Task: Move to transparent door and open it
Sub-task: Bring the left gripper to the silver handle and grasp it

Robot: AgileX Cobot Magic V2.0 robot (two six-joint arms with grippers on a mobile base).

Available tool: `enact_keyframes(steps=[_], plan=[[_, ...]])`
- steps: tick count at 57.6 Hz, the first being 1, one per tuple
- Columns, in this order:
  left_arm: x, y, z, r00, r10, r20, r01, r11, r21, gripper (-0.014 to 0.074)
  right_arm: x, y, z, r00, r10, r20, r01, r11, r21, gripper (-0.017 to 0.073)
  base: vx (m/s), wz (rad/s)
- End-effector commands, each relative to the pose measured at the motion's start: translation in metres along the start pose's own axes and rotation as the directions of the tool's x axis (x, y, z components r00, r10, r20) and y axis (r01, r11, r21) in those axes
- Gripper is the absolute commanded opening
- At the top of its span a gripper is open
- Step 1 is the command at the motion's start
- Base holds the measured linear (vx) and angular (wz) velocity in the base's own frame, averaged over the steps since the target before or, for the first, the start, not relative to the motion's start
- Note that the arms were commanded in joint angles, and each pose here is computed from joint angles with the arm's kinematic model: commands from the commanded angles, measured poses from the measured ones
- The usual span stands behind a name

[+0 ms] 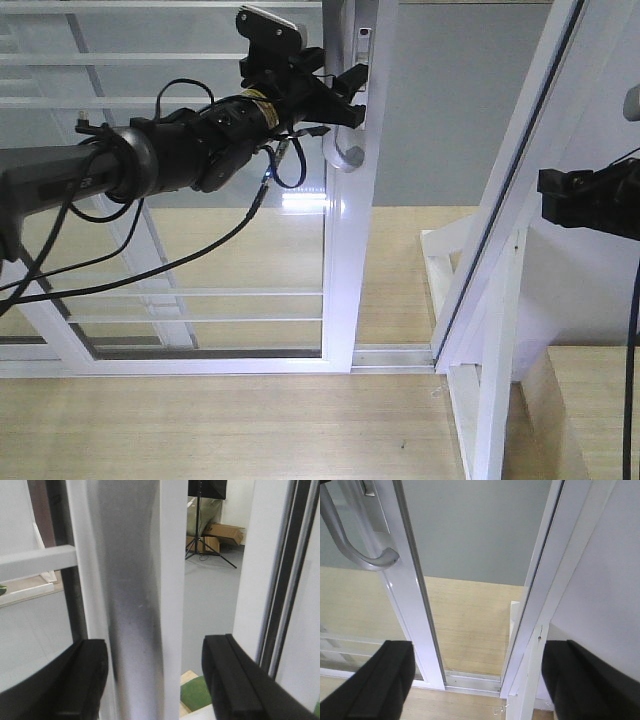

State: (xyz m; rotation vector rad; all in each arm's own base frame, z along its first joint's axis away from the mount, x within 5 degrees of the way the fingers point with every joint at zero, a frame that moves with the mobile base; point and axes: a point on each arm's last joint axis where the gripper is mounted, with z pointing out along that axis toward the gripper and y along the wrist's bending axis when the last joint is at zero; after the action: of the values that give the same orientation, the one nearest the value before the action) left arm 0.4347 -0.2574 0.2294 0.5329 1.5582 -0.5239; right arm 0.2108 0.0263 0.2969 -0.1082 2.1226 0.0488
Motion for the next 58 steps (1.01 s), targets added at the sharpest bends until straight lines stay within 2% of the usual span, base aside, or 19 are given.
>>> enact_keyframes(steps=[1,6,19,23,30,32,40,44,52,58], plan=[[-0.043,-0.003,0.003,0.989,0.004,0.151,-0.006,1.0,0.01,0.0496,-0.017,-0.001,-0.008,0.993,-0.005,0.114,0.006,1.0,-0.003,0.0584,0.0,0.0],[-0.038,0.001,0.011,0.995,0.027,0.098,-0.026,1.0,-0.015,0.0444,-0.017,-0.001,-0.008,0.993,-0.005,0.114,0.006,1.0,-0.003,0.0584,0.0,0.0],[-0.031,0.003,0.016,0.998,0.027,0.063,-0.025,0.999,-0.027,0.0249,-0.017,-0.001,-0.008,0.994,-0.005,0.113,0.006,1.0,-0.003,0.0584,0.0,0.0],[-0.032,0.005,0.015,0.998,0.021,0.065,-0.019,0.999,-0.032,0.0165,-0.017,-0.001,-0.008,0.994,-0.005,0.113,0.006,1.0,-0.003,0.0584,0.0,0.0],[-0.034,0.011,0.014,0.996,-0.024,0.087,0.028,0.998,-0.053,0.0028,-0.016,-0.001,-0.008,0.994,-0.005,0.108,0.006,1.0,-0.002,0.0584,0.0,0.0],[-0.035,0.012,0.014,0.996,-0.021,0.091,0.026,0.998,-0.054,0.0003,-0.016,-0.001,-0.008,0.994,-0.005,0.105,0.006,1.0,-0.002,0.0584,0.0,0.0],[-0.045,0.016,0.009,0.995,-0.012,0.099,0.019,0.998,-0.065,-0.0008,-0.016,-0.001,-0.007,0.995,-0.005,0.103,0.005,1.0,-0.001,0.0584,0.0,0.0],[-0.05,0.022,0.006,0.996,-0.001,0.087,0.009,0.996,-0.085,-0.0008,-0.016,-0.001,-0.007,0.995,-0.005,0.103,0.005,1.0,-0.001,0.0584,0.0,0.0],[-0.059,0.044,-0.004,0.997,0.058,0.046,-0.05,0.988,-0.147,-0.0003,-0.016,-0.001,-0.007,0.995,-0.005,0.103,0.005,1.0,-0.001,0.0584,0.0,0.0],[-0.069,0.059,-0.011,0.996,0.063,0.069,-0.05,0.983,-0.179,-0.0003,-0.016,-0.001,-0.007,0.995,-0.005,0.104,0.006,1.0,-0.002,0.0584,0.0,-0.01]])
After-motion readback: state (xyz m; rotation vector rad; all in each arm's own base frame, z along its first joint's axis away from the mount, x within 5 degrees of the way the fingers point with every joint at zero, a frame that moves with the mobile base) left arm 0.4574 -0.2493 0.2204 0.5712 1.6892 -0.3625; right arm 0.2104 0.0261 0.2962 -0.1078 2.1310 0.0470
